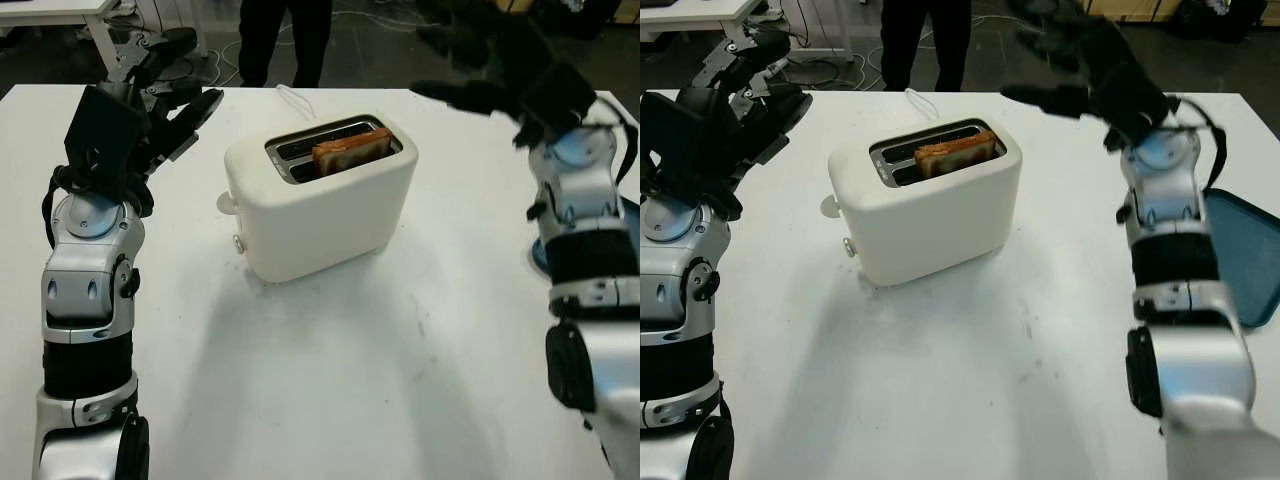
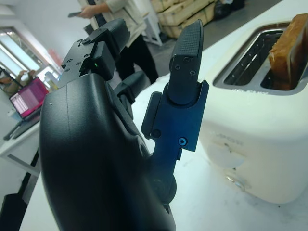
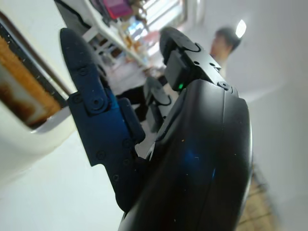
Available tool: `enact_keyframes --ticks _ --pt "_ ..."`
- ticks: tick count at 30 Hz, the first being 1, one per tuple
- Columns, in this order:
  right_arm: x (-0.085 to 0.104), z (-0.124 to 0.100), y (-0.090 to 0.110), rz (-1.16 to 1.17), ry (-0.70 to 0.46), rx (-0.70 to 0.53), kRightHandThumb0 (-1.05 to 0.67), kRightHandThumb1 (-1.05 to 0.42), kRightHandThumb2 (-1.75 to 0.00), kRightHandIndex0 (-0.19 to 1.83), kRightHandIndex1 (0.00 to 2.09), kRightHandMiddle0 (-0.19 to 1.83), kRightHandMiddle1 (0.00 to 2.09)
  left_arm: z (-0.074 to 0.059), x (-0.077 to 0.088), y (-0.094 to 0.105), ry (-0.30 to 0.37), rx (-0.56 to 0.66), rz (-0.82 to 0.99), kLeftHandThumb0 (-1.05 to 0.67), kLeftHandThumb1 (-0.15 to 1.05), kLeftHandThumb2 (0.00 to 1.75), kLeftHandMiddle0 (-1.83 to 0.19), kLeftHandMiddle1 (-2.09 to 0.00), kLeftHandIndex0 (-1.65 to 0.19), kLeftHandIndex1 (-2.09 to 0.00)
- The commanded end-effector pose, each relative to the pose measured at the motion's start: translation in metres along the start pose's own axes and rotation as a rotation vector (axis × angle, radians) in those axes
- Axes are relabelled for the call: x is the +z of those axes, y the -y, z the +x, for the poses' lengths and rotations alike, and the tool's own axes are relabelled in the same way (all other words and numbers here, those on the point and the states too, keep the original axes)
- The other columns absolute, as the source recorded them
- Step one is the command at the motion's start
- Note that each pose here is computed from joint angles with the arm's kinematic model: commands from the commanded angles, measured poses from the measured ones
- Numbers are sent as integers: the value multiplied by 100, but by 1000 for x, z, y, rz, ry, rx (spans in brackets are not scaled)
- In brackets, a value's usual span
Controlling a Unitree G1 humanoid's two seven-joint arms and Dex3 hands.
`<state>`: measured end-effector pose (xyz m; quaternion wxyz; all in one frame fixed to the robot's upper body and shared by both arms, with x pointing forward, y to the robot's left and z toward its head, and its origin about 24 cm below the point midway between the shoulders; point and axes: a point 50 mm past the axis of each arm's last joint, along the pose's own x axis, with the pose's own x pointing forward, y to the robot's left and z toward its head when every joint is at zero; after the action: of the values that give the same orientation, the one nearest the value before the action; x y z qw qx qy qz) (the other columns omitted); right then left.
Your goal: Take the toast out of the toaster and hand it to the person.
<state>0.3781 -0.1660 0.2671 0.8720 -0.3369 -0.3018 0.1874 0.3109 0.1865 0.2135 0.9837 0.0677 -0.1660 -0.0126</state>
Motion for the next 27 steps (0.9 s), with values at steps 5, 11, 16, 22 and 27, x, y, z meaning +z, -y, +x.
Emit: enact_keyframes --ticks 5,11,16,22,27 --pt "18 21 -14 -240 69 124 -77 -65 -1 64 77 85 18 -2 1 -3 -4 15 23 -48 92 9 -2 -101 -19 -59" --pt "24 31 -36 -434 60 247 -66 -62 0 71 65 90 13 -3 0 -3 -2 14 23 -48 92 9 -2 -99 -19 -57" --pt "22 38 -49 -503 49 333 -59 -61 0 73 59 92 10 -3 1 -3 -2 15 21 -48 92 9 -3 -98 -20 -56" --pt "15 40 -61 -592 54 366 -57 -62 0 78 60 96 9 -2 1 -3 3 15 27 -49 92 8 -3 -98 -21 -55" --pt "7 40 -67 -626 29 395 -51 -63 0 79 65 97 7 -2 0 -2 -2 18 22 -49 92 8 -3 -98 -22 -54"
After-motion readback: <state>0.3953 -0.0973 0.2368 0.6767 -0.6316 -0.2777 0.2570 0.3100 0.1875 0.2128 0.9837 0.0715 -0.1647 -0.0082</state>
